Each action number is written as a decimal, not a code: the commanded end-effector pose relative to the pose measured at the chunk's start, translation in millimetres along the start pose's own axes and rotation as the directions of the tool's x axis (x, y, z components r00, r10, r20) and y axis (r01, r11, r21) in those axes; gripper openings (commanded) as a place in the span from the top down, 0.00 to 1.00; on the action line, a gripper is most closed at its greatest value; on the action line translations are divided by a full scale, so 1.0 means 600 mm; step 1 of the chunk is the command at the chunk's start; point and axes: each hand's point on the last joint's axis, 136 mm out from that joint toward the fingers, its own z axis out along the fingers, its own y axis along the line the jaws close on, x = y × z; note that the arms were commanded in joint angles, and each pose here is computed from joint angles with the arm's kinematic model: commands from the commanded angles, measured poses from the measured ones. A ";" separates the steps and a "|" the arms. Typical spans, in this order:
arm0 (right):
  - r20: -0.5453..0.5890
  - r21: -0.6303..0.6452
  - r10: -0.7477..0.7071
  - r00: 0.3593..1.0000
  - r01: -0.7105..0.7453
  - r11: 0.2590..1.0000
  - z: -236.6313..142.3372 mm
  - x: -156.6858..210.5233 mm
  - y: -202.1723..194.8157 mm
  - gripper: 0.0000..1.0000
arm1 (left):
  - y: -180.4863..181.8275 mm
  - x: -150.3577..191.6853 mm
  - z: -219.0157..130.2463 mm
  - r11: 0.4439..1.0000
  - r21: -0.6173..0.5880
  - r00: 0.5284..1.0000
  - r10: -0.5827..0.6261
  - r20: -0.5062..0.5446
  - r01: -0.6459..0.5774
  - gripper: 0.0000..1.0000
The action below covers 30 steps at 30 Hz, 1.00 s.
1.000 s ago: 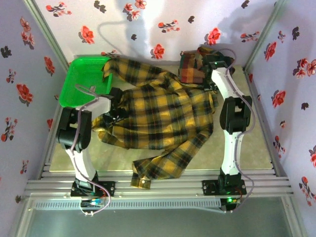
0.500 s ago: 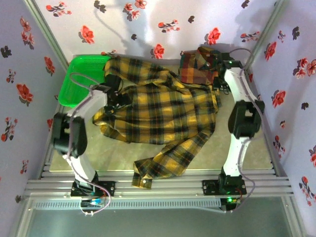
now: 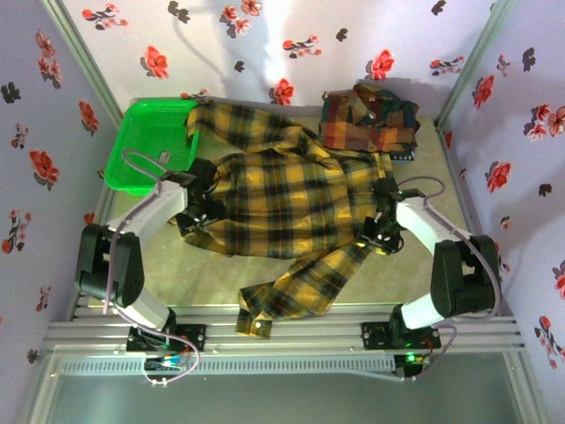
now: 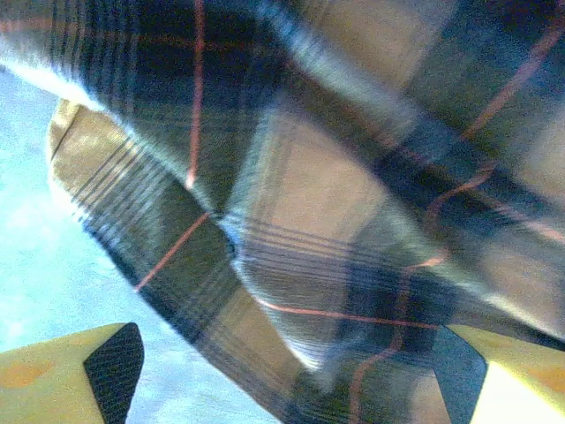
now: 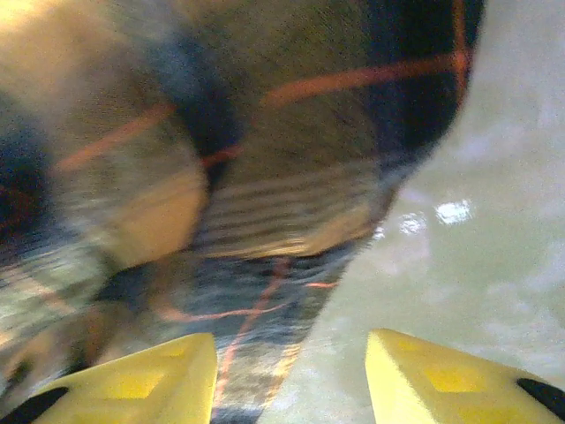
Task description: Fold and stack the long sleeve shirts
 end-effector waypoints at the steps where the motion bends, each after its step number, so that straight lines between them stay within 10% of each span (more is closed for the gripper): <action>1: 0.165 0.047 0.112 0.980 -0.121 0.992 0.013 -0.081 -0.023 0.53 | 0.054 0.030 0.004 0.990 -0.141 0.999 -0.027 -0.019 0.024 0.14; 12: 0.214 0.118 0.155 0.964 -0.183 0.976 0.002 -0.150 -0.067 0.59 | 0.126 0.062 0.042 0.943 -0.093 0.948 -0.316 0.042 0.318 0.31; 25: 0.153 -0.112 0.048 0.987 -0.031 0.993 -0.039 -0.127 0.033 0.58 | 0.081 -0.016 0.108 0.854 0.119 0.841 -0.520 0.151 0.507 0.54; 30: 0.155 -0.217 0.025 0.988 0.010 0.976 -0.069 -0.136 0.099 0.57 | 0.105 0.030 0.138 0.842 0.033 0.838 -0.538 0.088 0.538 0.84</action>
